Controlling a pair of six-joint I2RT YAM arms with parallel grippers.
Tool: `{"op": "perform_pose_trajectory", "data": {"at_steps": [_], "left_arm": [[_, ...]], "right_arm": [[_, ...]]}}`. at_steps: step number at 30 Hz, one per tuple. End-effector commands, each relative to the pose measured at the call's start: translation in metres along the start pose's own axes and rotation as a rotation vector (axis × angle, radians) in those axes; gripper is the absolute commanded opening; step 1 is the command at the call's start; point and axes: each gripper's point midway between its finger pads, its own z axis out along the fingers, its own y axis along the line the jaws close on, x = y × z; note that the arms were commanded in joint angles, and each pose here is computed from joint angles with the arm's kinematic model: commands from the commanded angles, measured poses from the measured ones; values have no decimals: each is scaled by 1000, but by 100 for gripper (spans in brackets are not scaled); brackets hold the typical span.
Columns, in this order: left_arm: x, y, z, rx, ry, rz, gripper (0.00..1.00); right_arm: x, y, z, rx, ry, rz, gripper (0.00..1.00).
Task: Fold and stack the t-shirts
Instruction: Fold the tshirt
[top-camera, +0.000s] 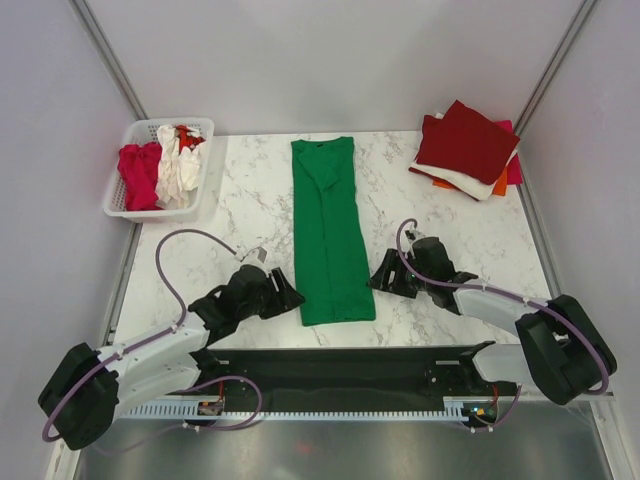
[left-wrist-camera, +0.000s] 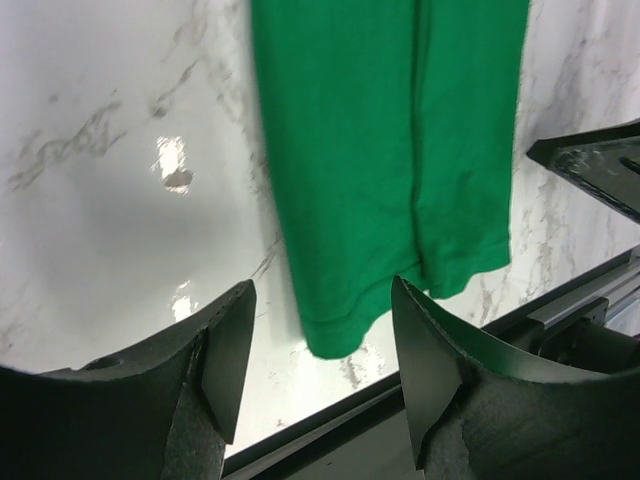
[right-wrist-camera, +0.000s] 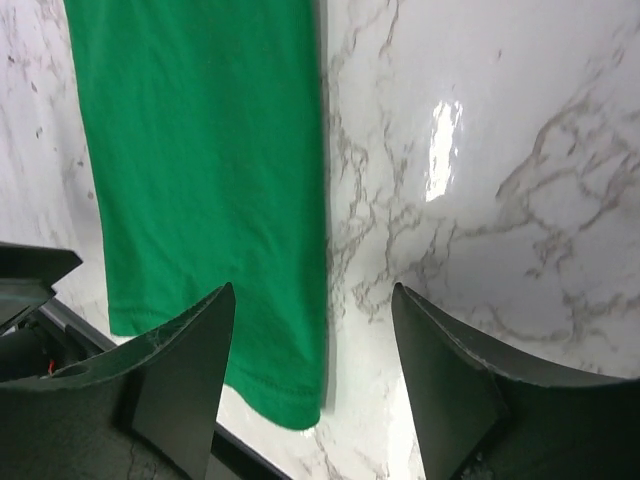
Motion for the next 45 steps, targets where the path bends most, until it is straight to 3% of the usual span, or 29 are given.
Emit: {"op": "perform_pose_trajectory", "data": {"at_steps": [1, 6, 10, 16, 19, 20, 22, 23, 24, 26, 31, 35, 41, 45], "left_arm": [[9, 3, -1, 16, 9, -67, 64], [11, 3, 5, 19, 13, -50, 64], [24, 1, 13, -7, 94, -41, 64], [46, -5, 17, -26, 155, -21, 57], [52, -9, 16, -18, 169, -17, 44], [52, -11, 15, -12, 166, -17, 27], [53, -10, 13, -17, 167, -18, 14], [52, -9, 13, -21, 164, -19, 6], [51, -10, 11, -14, 161, -21, 4], [53, -8, 10, -20, 163, -24, 2], [57, -2, 8, -32, 173, -25, 2], [58, 1, 4, -34, 176, -20, 2], [60, 10, -17, -94, 215, 13, 2], [37, -24, -32, -45, 188, 46, 2]], "right_arm": [[59, -33, -13, 106, 167, 40, 72], [84, -32, -13, 65, 196, 81, 67], [102, -32, -13, 75, 229, 76, 64], [110, -28, -15, 68, 240, 72, 62], [116, -27, -17, 68, 252, 72, 58], [118, -27, -17, 66, 255, 69, 54], [123, -28, -19, 70, 264, 74, 47], [124, -28, -19, 68, 265, 74, 37], [125, -28, -20, 68, 265, 82, 33], [128, -26, -21, 61, 270, 80, 19], [125, -29, -23, 74, 240, 75, 13], [124, -24, -23, 60, 246, 75, 1], [120, -22, -39, 119, 242, 20, 0], [97, 7, -50, 72, 199, -12, 0]]}}
